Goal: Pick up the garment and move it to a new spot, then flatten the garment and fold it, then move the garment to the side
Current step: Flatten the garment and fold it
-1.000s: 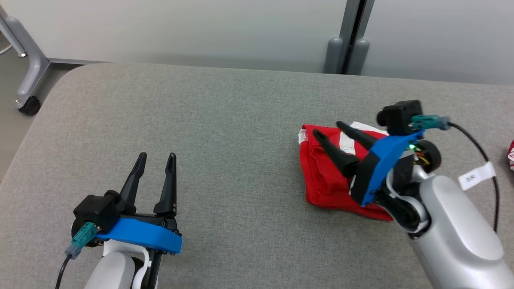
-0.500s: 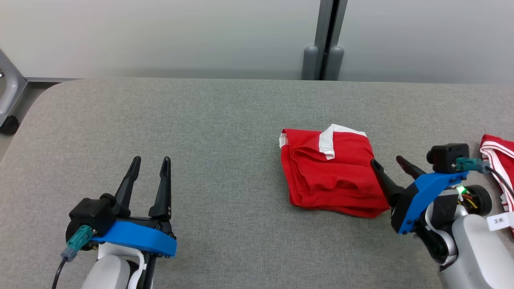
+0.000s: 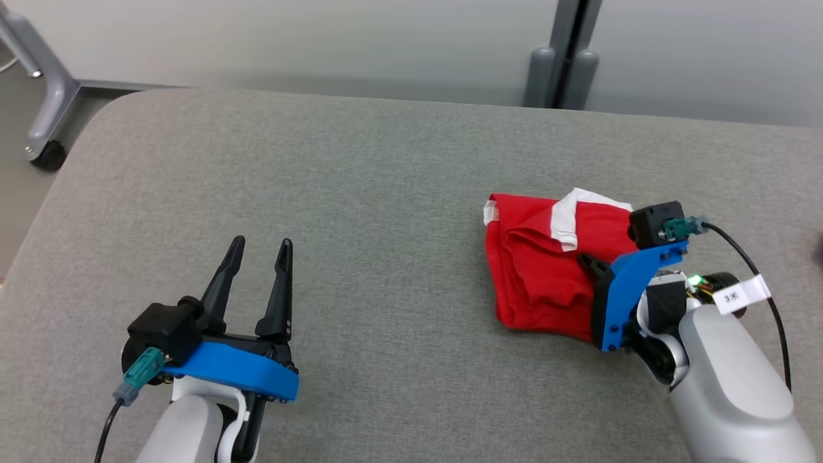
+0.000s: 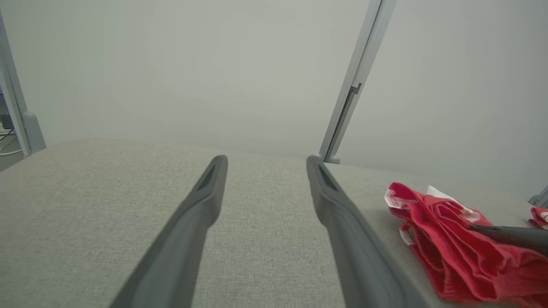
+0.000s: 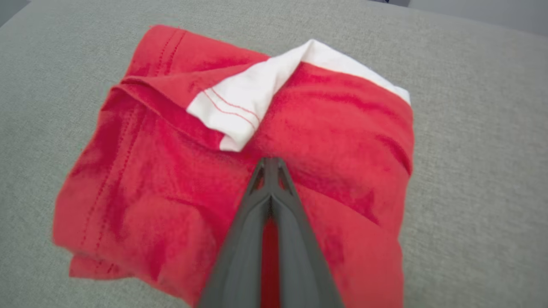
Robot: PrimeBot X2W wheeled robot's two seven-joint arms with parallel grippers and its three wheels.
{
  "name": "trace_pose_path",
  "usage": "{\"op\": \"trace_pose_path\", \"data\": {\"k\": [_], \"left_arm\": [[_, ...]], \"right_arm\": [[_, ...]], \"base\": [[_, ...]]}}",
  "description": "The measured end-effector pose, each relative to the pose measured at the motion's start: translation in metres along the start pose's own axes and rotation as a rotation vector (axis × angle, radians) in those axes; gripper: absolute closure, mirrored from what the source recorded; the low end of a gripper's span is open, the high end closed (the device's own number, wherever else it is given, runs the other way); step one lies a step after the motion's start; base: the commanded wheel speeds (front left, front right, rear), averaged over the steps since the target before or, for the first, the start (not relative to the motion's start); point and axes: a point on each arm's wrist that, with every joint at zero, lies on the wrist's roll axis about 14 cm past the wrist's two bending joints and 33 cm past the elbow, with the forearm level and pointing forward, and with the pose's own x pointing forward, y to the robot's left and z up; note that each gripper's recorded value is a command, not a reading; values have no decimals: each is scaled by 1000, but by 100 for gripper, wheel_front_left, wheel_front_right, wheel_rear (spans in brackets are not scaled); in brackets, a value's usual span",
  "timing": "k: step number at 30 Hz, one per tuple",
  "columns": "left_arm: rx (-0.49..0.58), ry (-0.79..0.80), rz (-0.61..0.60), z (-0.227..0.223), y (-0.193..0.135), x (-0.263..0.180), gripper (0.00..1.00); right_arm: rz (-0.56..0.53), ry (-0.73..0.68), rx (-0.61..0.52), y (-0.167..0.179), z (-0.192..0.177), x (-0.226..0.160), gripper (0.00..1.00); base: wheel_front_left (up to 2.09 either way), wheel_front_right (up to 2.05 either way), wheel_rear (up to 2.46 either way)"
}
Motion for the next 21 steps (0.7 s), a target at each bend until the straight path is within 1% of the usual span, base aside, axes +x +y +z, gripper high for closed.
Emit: {"op": "trace_pose_path", "data": {"k": [6,14,19,21], "left_arm": [[0,5,37,-1,11,-7,0],[-1,7,64,-2,18,-10,0],[-4,10,65,-4,19,-6,0],[-8,11,65,-4,19,-3,0]], "right_arm": [[29,9,-25,13,13,19,100],[73,-61,-58,33,53,33,100],[125,-173,-48,51,92,39,100],[141,-207,-43,55,102,38,100]], "base": [[0,0,0],[0,0,0],[0,0,0],[0,0,0]]}}
